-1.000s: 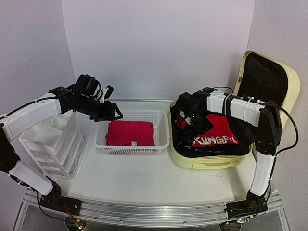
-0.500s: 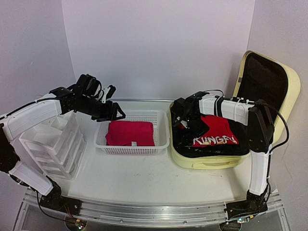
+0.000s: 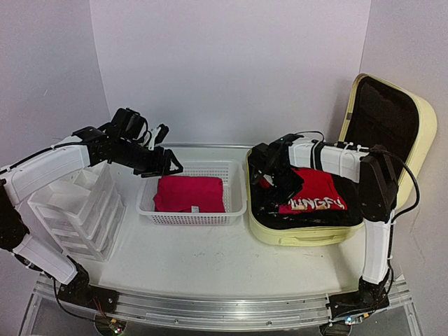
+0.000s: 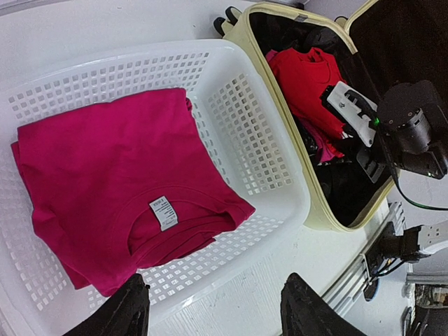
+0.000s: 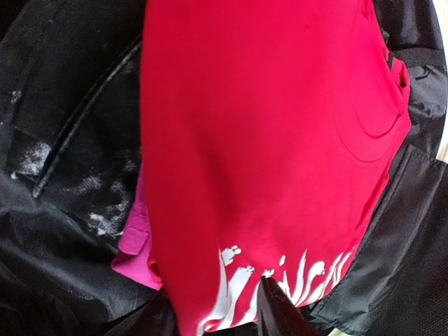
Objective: Open, take out, and arrange the luggage
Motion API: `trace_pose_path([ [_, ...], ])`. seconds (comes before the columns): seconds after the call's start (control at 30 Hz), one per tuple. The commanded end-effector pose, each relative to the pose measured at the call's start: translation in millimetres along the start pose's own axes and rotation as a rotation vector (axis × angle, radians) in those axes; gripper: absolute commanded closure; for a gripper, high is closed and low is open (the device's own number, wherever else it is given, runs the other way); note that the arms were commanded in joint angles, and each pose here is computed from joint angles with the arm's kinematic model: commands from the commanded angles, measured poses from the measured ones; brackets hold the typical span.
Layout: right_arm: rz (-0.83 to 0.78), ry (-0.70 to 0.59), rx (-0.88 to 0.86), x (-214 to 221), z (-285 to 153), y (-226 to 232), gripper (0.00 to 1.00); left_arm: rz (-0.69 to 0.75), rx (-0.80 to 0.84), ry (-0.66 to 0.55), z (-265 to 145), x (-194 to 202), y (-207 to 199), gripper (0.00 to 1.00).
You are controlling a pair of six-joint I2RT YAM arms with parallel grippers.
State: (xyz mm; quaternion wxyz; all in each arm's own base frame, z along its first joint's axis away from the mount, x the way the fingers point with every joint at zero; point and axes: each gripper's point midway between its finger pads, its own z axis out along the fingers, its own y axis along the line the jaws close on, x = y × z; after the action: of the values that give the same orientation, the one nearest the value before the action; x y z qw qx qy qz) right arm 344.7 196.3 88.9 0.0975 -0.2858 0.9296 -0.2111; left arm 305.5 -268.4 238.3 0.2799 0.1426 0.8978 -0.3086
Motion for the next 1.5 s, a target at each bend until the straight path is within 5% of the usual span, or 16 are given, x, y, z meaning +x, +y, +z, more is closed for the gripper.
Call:
trace_pose_path([
  [0.0,0.039,-0.065,0.016,-9.4,-19.5,-18.2,0.72,0.008,0.072,-0.041,-3.4,-15.2,-18.2,0.35],
  [0.23,0.049,-0.073,-0.037,-10.8,-20.1,-14.7,0.86,-0.066,0.189,-0.025,4.6,-19.2,-36.9,0.36],
  [0.43,0.074,-0.116,-0.05,-10.8,-31.4,-26.7,1.0,-0.239,0.372,0.005,30.2,-28.9,-60.9,0.46],
  [0.8,0.125,-0.172,-0.121,-5.2,-40.2,-42.0,1.0,-0.548,0.454,0.155,97.1,-43.8,-103.8,0.49],
  [1.07,0.154,-0.21,-0.182,-5.7,-42.3,-43.1,1.0,-0.757,0.489,0.232,146.7,-60.7,-136.8,0.34],
  [1.47,0.197,-0.277,-0.234,-0.9,-49.0,-48.4,1.0,-0.977,0.474,0.283,223.3,-55.5,-181.3,0.27],
])
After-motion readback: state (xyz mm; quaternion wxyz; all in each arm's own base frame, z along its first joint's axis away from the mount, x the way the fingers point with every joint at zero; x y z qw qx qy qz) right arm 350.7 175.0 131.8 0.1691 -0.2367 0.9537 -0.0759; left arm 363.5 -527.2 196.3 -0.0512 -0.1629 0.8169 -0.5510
